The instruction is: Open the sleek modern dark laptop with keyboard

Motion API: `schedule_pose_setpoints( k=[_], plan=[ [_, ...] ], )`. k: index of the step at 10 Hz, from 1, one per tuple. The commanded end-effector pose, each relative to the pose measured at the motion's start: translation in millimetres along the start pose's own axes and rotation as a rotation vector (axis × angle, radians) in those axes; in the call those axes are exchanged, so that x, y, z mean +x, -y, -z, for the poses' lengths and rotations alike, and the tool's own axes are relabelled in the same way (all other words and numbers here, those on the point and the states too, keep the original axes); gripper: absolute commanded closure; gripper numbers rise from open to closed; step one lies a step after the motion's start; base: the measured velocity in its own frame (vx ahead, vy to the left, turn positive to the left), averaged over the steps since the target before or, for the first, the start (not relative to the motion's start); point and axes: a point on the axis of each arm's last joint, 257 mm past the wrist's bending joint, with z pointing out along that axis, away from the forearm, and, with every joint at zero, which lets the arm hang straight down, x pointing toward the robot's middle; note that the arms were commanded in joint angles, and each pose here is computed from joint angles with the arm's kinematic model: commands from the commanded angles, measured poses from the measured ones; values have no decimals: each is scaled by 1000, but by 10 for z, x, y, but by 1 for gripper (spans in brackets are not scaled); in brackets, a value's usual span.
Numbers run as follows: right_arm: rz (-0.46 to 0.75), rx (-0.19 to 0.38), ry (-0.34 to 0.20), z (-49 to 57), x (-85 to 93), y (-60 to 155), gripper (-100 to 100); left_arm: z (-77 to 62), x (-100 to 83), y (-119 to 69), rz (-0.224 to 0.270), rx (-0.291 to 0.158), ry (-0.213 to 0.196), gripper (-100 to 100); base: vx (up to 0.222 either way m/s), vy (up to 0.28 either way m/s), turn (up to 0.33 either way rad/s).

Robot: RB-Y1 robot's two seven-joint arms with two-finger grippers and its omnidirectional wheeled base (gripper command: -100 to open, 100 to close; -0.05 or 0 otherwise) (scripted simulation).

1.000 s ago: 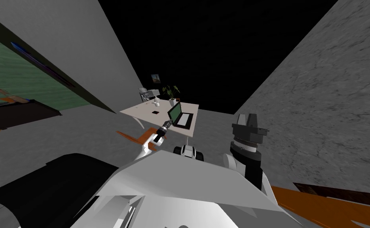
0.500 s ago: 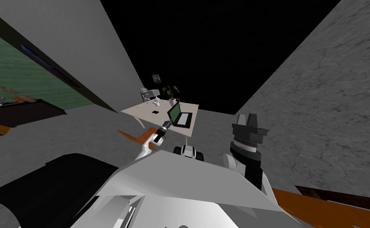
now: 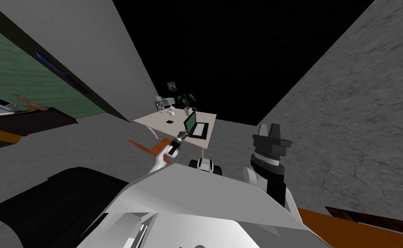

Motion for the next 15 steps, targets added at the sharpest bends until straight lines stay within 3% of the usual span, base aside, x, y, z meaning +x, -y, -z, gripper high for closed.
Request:
schedule_pose_setpoints(
  k=[1, 2, 3, 5, 15],
  plan=[
    [0, 0, 0, 0, 0, 0, 0, 15, 161, 65, -103, 19, -20, 100, 1, -44, 31],
    [0, 0, 0, 0, 0, 0, 0, 11, 194, 79, -142, 26, -22, 100, 6, -47, 28],
    [0, 0, 0, 0, 0, 0, 0, -31, 63, 64, -123, 23, 3, 100, 1, -24, 11],
    [0, 0, 0, 0, 0, 0, 0, -31, 168, 159, -203, 37, 2, 100, 9, 0, 43],
    [0, 0, 0, 0, 0, 0, 0, 12, 597, 458, -452, 77, -27, 100, 11, 2, 24]
  ],
)
